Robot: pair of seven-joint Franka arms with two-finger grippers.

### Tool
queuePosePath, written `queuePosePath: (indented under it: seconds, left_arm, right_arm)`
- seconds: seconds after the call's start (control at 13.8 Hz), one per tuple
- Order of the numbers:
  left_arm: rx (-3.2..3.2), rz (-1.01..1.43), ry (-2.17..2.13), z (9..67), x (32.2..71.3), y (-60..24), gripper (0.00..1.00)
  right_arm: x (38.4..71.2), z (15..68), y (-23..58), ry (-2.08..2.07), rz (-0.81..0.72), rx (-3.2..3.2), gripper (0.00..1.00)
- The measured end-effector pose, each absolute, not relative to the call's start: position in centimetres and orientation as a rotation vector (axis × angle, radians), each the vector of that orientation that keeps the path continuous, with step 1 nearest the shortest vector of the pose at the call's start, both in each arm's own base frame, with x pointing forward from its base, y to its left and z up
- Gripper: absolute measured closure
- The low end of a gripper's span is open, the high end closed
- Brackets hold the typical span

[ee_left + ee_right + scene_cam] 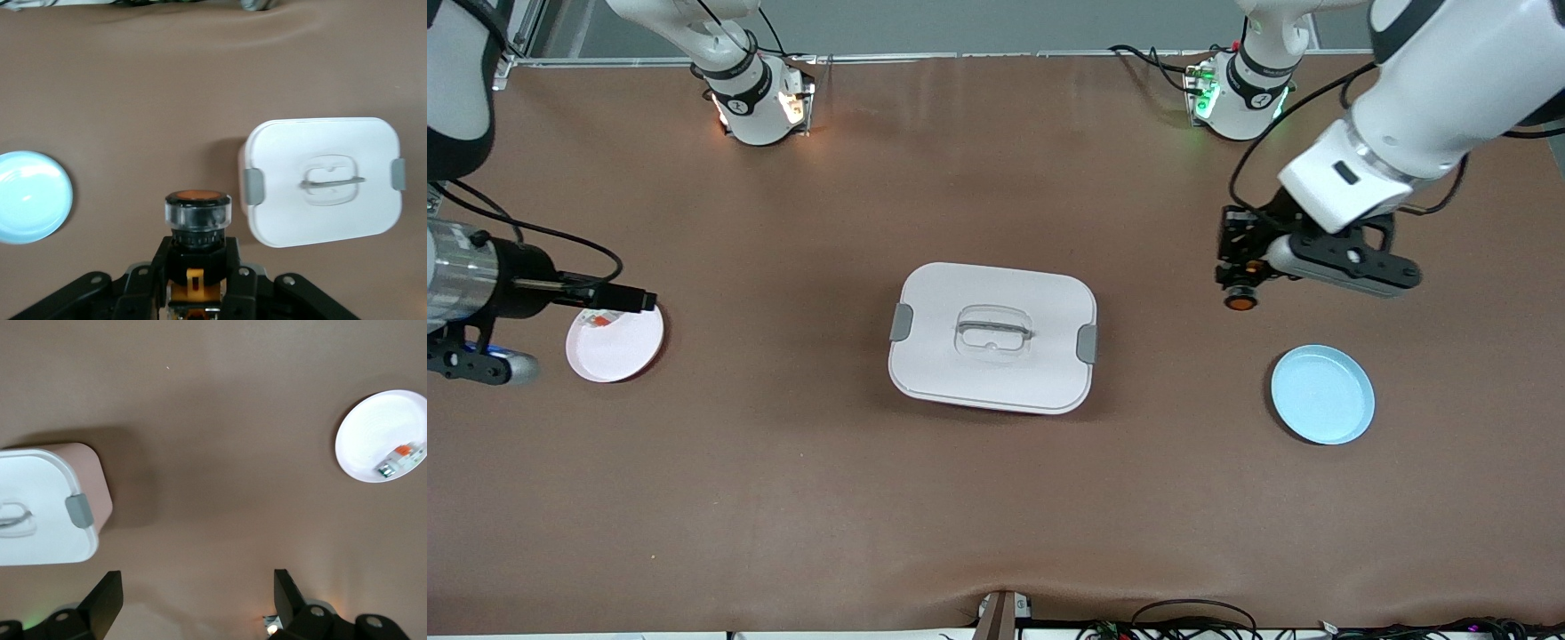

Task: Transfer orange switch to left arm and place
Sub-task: 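Carry the switch with the left gripper over the light-blue plate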

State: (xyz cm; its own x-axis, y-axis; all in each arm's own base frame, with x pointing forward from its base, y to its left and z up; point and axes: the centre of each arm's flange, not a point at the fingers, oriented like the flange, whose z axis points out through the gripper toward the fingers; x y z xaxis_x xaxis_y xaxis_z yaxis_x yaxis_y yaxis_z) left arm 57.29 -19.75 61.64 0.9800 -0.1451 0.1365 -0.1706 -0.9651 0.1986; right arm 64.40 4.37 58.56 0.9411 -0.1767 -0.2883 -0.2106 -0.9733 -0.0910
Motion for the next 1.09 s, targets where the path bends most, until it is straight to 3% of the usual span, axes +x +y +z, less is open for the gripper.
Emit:
queuePosePath:
  seconds: [0.87,1.09]
  left_arm:
    - [2.989,0.091,0.402,62.7,57.7,-4.2,0.66]
    - [2.907,0.037,0.824,61.9,57.8,-1.0,0.66]
  right_arm:
    - [64.3,58.3,1.1,0.237,0.435,-3.002,0.0]
    - [64.3,58.2,0.8,0.238,0.439,-3.001,0.0]
